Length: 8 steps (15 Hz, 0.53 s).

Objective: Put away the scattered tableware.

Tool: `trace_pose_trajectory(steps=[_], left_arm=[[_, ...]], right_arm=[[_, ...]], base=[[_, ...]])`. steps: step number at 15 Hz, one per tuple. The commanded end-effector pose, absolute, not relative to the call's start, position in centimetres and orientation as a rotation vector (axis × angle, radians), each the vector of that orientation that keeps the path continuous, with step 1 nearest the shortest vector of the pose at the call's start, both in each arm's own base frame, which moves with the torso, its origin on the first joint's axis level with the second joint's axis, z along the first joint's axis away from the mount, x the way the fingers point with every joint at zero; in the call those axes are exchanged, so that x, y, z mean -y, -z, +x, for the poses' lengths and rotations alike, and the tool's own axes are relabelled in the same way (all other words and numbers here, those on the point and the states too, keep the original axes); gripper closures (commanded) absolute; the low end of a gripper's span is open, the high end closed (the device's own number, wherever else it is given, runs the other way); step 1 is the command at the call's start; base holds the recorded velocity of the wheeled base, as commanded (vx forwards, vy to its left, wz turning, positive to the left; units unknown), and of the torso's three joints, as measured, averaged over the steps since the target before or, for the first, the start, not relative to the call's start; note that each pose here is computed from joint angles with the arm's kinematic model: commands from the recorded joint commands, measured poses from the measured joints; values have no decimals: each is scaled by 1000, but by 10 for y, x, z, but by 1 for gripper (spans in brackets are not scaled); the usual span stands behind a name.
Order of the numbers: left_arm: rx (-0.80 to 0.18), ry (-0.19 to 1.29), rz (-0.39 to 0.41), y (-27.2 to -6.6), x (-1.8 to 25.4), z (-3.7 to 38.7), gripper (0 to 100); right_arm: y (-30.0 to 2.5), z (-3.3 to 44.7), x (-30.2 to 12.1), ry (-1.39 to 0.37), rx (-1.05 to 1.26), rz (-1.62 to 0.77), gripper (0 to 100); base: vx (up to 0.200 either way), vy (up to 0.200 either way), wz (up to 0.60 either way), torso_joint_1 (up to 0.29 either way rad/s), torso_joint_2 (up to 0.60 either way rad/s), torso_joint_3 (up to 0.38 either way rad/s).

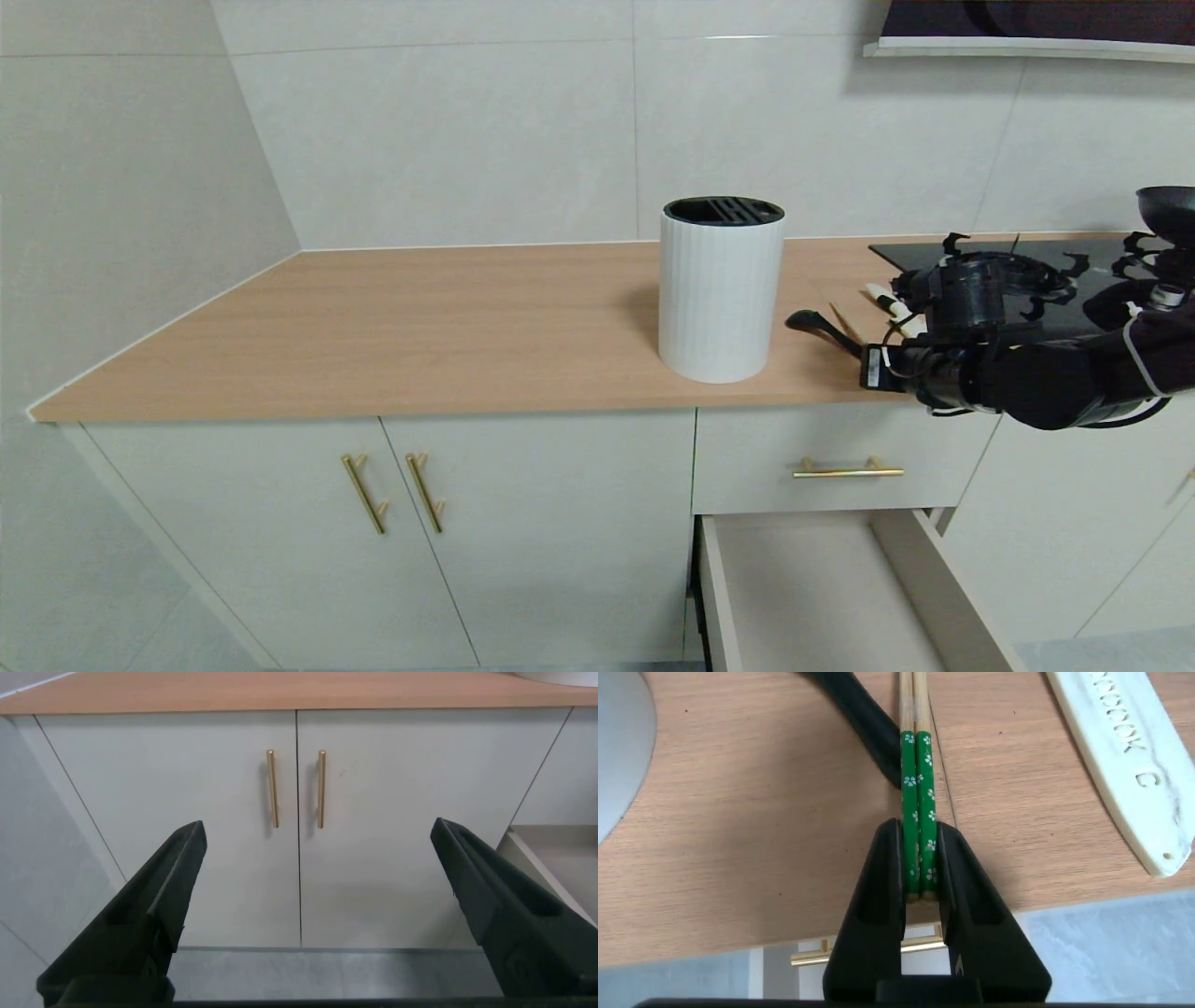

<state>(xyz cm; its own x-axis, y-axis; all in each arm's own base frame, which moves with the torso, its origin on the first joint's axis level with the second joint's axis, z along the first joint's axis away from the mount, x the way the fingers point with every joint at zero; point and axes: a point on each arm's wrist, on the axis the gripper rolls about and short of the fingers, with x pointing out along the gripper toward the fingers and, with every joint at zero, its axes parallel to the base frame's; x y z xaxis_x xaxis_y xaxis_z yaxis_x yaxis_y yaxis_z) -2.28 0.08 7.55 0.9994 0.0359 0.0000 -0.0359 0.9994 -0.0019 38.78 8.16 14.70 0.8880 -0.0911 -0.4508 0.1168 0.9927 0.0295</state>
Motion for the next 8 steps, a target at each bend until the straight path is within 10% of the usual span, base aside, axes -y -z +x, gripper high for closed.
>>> trace_pose_trajectory(steps=[1,8], left_arm=[[-1,-37,-3,-76,-1,-23,0],[-1,-37,-3,-76,-1,-23,0]], right_arm=[[-151,386,-81,107,-456,59,100],[-199,309,-93,11,-378,69,100]], base=[[0,0,0,0,0,0],[0,0,0,0,0,0]])
